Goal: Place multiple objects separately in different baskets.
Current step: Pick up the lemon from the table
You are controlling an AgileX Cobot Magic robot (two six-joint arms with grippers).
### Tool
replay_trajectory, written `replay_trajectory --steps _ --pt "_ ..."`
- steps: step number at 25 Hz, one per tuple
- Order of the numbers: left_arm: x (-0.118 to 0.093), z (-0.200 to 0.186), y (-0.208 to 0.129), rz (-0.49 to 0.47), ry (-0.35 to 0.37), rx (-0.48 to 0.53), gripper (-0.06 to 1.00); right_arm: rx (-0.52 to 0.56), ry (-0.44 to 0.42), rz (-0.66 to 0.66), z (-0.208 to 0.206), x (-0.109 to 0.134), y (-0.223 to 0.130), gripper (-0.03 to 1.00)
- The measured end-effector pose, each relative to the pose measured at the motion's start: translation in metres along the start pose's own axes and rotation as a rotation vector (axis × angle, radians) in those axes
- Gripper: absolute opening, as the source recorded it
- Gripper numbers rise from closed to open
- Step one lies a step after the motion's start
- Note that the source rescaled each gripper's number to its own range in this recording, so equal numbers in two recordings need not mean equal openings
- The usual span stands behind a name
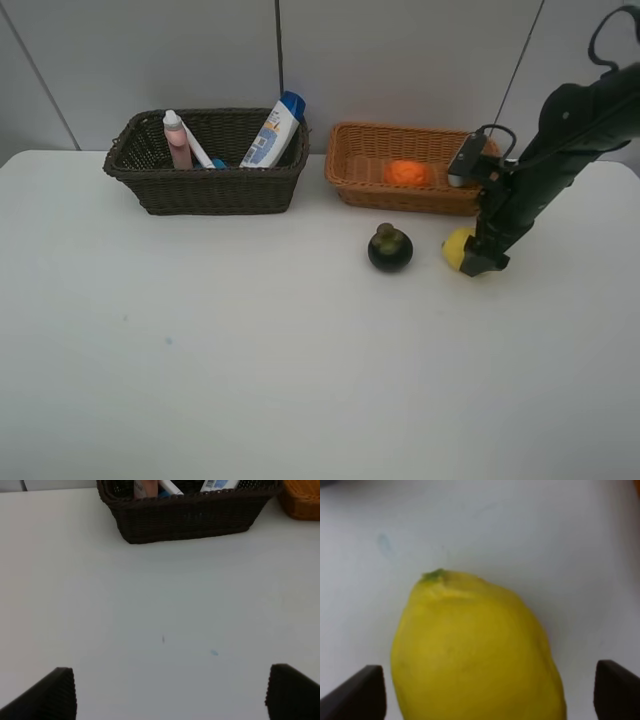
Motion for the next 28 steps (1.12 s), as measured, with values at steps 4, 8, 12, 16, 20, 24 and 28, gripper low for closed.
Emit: replay_trajectory --steps 4,8,12,16,20,24,28 --pt "0.000 0.000 0.000 0.000 0.000 0.001 0.99 0.016 0.022 0.001 0.014 0.003 -0.002 0.97" --pt "0.000 0.000 0.000 0.000 0.000 0.001 0.99 0.020 0.034 0.009 0.022 0.005 -0.003 0.97" --pt "0.000 0.000 0.000 0.000 0.000 0.001 0.99 0.022 0.036 0.009 0.024 0.004 -0.003 0.97" --pt "0.000 0.000 0.000 0.000 0.000 0.001 0.99 0.019 0.044 0.021 0.024 0.005 -0.002 0.79" --pt "0.000 0.000 0.000 0.000 0.000 0.001 0.99 0.016 0.046 0.027 0.025 0.005 -0.001 0.26" --pt "0.000 0.000 0.000 0.000 0.000 0.001 0.99 0.011 0.048 0.039 0.025 0.005 -0.001 0.26" --pt "0.000 0.000 0.000 0.000 0.000 0.001 0.99 0.010 0.049 0.042 0.025 0.005 0.000 0.26"
Point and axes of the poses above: a point on each arm's last joint axis where the gripper is mounted, z pointing out along that axis toward the gripper, x along the wrist's bending axis when the last joint is at zero, y = z × x, the point moved 5 cm from there along z, pointing out along that axis toward the gripper
